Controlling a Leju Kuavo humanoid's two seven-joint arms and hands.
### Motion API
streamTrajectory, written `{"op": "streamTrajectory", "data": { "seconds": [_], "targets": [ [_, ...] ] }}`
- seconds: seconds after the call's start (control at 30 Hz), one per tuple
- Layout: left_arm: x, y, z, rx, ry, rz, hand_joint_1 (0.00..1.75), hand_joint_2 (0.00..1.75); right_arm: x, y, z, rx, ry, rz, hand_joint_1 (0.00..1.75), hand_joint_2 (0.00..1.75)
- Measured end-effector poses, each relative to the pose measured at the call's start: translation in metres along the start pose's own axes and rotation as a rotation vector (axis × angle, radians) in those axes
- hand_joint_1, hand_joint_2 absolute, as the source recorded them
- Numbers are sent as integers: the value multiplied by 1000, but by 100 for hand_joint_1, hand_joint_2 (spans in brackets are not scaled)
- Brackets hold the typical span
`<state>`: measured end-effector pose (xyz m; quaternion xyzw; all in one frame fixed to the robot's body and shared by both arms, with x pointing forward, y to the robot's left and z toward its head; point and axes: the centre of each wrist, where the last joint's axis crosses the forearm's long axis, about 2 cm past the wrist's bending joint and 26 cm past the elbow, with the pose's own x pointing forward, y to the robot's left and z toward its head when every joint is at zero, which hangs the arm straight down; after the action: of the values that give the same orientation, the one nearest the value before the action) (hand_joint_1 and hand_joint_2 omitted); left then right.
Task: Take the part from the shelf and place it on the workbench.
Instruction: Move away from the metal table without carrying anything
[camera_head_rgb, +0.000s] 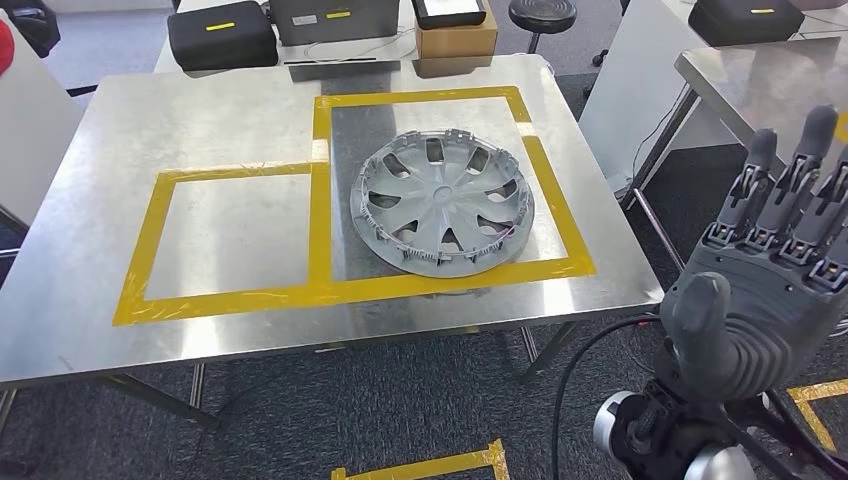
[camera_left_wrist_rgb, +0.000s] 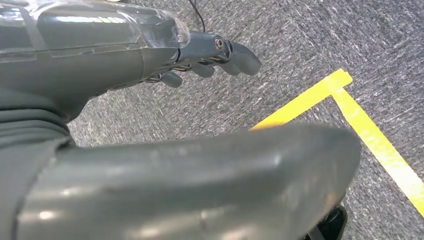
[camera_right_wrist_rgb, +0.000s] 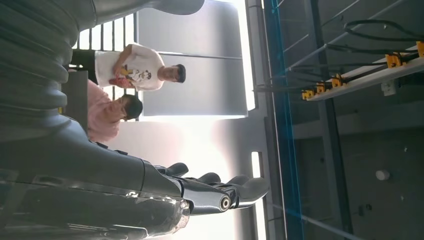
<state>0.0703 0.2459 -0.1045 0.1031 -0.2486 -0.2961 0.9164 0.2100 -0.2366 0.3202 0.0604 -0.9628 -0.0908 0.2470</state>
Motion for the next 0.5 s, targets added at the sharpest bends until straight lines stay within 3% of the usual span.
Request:
{"op": "streamTrajectory", "data": {
  "seconds": [0.5],
  "targets": [
    [-4,6,-1,43,92,39,0,0,9,-13,12,-41,55,33,0,175]
  ]
}}
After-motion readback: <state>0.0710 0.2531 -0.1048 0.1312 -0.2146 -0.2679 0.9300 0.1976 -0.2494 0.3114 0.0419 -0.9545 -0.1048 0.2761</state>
